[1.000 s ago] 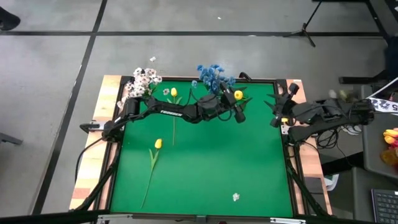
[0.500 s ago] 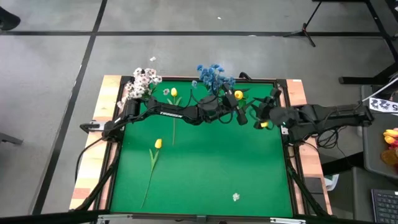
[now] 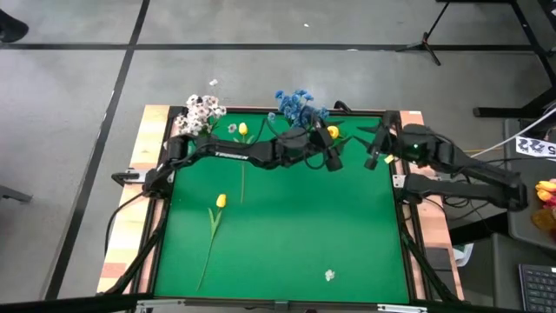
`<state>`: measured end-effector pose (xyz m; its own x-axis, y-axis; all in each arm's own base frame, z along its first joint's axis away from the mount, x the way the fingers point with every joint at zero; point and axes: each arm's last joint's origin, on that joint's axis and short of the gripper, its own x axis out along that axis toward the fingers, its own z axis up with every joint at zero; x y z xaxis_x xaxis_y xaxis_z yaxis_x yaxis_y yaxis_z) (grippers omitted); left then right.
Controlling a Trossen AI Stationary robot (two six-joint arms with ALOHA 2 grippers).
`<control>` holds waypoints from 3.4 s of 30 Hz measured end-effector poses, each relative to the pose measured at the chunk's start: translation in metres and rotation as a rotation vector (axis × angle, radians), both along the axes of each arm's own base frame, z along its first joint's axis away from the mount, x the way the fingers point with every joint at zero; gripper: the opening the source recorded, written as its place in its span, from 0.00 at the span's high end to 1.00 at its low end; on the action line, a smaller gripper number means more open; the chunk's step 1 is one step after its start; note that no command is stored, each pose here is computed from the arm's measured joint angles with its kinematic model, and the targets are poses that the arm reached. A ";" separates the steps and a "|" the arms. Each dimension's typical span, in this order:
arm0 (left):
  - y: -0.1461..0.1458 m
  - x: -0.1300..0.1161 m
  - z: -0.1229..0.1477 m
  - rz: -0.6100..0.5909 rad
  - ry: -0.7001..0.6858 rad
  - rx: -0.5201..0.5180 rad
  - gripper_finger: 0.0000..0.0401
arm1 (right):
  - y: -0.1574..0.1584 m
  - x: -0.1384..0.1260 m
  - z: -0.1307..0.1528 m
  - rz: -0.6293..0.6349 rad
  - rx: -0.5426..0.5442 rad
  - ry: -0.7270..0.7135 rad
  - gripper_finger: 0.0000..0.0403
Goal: Sort flowers into vase by color
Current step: Put the middle yellow flower into the green vase, then put the top yellow flower into the green vase
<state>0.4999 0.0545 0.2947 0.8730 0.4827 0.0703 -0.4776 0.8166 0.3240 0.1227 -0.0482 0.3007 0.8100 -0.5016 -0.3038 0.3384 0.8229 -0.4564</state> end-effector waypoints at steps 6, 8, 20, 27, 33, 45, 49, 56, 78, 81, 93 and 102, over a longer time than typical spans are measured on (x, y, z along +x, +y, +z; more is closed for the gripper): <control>-0.002 -0.009 0.014 -0.009 0.053 -0.001 0.41 | -0.021 0.008 -0.028 0.129 0.077 -0.032 0.68; -0.002 -0.010 0.014 -0.008 0.064 0.002 0.41 | -0.028 0.014 -0.031 0.146 0.065 -0.059 0.68; 0.000 -0.011 0.011 -0.004 0.119 0.003 0.41 | -0.048 0.045 -0.048 0.169 0.070 -0.029 0.69; 0.000 -0.011 0.005 -0.003 0.195 0.012 0.41 | -0.050 0.044 -0.043 0.113 0.050 -0.075 0.93; -0.002 -0.012 0.004 0.001 0.218 0.011 0.41 | -0.050 0.039 -0.040 -0.002 0.071 -0.104 0.96; -0.033 -0.022 0.024 -0.053 0.220 0.018 0.41 | -0.062 0.031 -0.042 -0.180 0.194 -0.177 0.98; -0.053 -0.026 0.032 -0.096 0.216 0.022 0.41 | -0.068 0.029 -0.044 -0.199 0.245 -0.195 0.98; -0.092 -0.044 0.046 -0.180 0.293 0.031 0.41 | -0.073 0.036 -0.056 -0.194 0.302 -0.136 0.92; -0.171 -0.198 0.080 -0.086 0.710 -0.298 0.41 | -0.069 0.036 -0.062 -0.073 0.343 -0.068 0.42; -0.186 -0.213 0.060 0.057 0.643 -0.386 0.41 | -0.066 0.033 -0.057 -0.066 0.329 -0.089 0.41; -0.177 -0.252 -0.089 0.550 0.120 -0.746 0.41 | -0.058 0.023 -0.048 -0.053 0.310 -0.114 0.45; -0.133 -0.258 -0.147 0.655 -0.047 -0.832 0.41 | -0.058 0.023 -0.049 -0.043 0.312 -0.103 0.45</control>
